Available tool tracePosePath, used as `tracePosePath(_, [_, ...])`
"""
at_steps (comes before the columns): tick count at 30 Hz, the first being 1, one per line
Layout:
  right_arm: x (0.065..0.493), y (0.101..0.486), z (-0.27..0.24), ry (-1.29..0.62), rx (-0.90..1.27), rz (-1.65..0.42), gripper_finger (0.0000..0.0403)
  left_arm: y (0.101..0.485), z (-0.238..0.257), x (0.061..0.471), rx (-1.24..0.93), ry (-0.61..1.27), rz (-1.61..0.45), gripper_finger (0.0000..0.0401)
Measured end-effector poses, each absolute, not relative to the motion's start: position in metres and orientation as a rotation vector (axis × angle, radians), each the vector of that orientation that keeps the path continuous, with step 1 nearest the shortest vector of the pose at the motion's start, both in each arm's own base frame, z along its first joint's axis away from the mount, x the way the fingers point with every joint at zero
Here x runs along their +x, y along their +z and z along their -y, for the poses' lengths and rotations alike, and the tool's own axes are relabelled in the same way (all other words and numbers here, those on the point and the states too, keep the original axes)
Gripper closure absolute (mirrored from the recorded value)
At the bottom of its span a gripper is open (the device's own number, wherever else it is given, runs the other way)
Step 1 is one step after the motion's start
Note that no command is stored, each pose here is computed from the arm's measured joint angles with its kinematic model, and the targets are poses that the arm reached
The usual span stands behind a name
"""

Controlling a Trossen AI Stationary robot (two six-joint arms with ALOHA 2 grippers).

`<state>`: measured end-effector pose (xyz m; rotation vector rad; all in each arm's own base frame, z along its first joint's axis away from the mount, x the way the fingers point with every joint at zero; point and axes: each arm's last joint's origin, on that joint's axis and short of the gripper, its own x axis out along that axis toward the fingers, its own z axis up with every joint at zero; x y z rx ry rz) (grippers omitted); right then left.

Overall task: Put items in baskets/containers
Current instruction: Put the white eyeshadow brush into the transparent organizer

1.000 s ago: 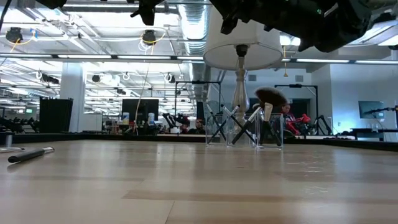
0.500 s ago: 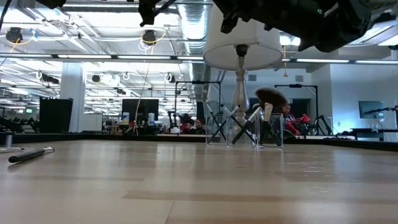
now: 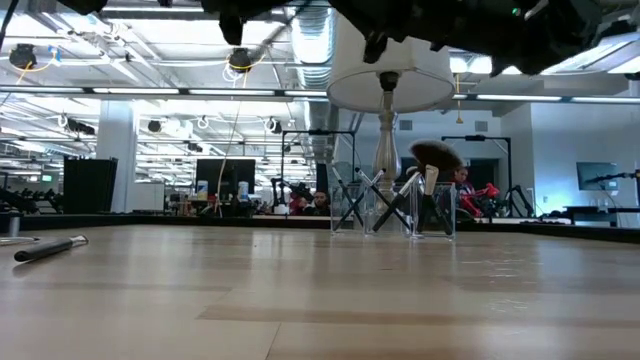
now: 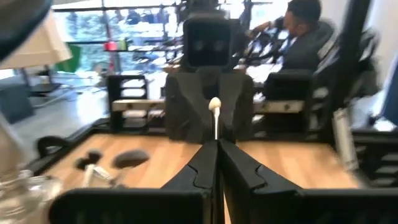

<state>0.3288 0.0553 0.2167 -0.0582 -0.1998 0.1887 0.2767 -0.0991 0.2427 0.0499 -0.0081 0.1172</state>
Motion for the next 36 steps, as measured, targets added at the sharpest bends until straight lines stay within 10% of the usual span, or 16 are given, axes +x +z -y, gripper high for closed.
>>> tracePosePath(15, [0.277, 0.251, -0.015, -0.681, -0.128, -0.171, 0.0397, 0.246, 0.082, 0.274, 0.095, 0.221, -0.053, 0.0310])
tracePosePath(36, [0.329, 0.187, 0.056, -0.716, -0.057, -0.394, 0.0351, 0.241, 0.075, 0.276, 0.107, 0.244, -0.102, 0.0309])
